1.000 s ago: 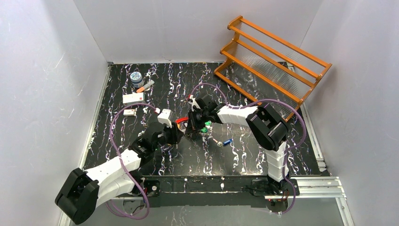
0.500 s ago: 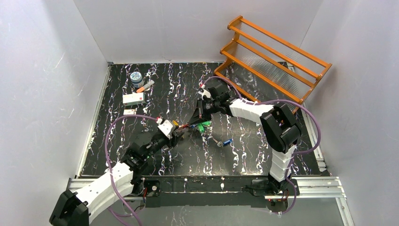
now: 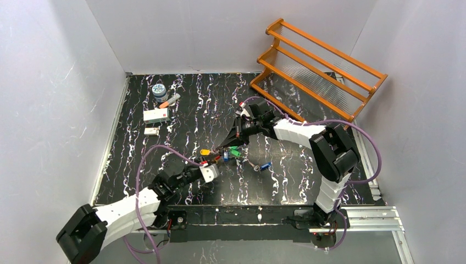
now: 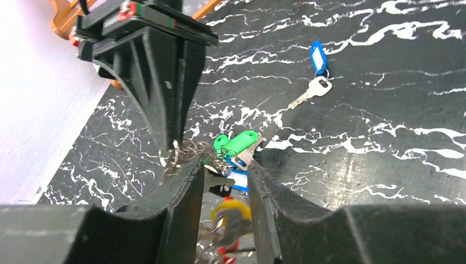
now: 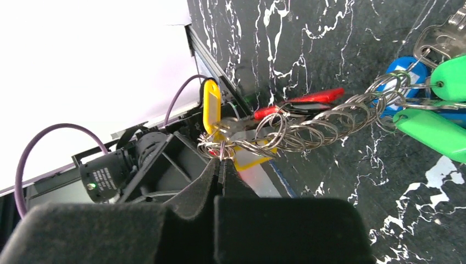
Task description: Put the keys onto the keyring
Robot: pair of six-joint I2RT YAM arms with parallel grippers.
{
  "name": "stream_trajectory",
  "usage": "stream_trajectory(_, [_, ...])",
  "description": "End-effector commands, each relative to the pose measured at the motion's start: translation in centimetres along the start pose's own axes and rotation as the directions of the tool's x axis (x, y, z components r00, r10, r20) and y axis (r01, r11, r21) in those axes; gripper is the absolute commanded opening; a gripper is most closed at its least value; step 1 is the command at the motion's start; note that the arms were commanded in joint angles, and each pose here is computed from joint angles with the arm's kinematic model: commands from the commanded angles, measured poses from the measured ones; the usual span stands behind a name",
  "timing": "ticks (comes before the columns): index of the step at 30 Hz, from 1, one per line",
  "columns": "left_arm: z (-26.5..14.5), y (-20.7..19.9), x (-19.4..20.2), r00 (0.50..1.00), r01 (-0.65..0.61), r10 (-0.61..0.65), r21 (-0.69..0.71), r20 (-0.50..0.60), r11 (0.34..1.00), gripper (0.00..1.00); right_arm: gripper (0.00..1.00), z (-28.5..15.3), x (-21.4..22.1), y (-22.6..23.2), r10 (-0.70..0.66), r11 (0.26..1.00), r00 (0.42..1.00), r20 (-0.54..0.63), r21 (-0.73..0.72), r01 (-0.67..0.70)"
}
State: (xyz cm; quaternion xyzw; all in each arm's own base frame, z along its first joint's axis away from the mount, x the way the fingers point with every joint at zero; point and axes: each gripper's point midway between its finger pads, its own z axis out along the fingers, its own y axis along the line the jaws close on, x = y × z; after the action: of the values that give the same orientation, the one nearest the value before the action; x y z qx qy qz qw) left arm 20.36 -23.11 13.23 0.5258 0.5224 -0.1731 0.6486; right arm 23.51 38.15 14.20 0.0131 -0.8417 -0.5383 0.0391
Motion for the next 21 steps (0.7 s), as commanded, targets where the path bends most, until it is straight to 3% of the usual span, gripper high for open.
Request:
stream_trajectory(1, [0.9, 1.7, -1.1, 0.988, -0.155, 0.155, -0.062, -0.009, 0.986, 0.33, 0.01, -0.9, 0.6, 2.7, -0.027, 0.997, 1.0, -0.014, -0.077, 0.026])
stream_trajectory(6, [0.9, 3.1, -1.1, 0.98, -0.197, 0.19, -0.147, -0.065, 0.969, 0.33, 0.01, -0.9, 0.6, 2.5, -0.029, 0.997, 0.999, -0.014, -0.075, 0.028])
stream_trajectory(13, [-0.3, 4.1, -2.5, 0.964, -0.265, 0.26, -0.214, -0.053, 0.94, 0.38, 0.01, -0.7, 0.8, 2.3, -0.027, 0.997, 0.999, -0.029, -0.08, 0.024])
stream_trajectory(21, [0.5, 4.2, -1.6, 0.944, -0.326, 0.309, -0.184, -0.113, 0.927, 0.42, 0.01, -0.9, 1.1, 2.5, -0.025, 0.995, 0.999, -0.042, -0.097, 0.021])
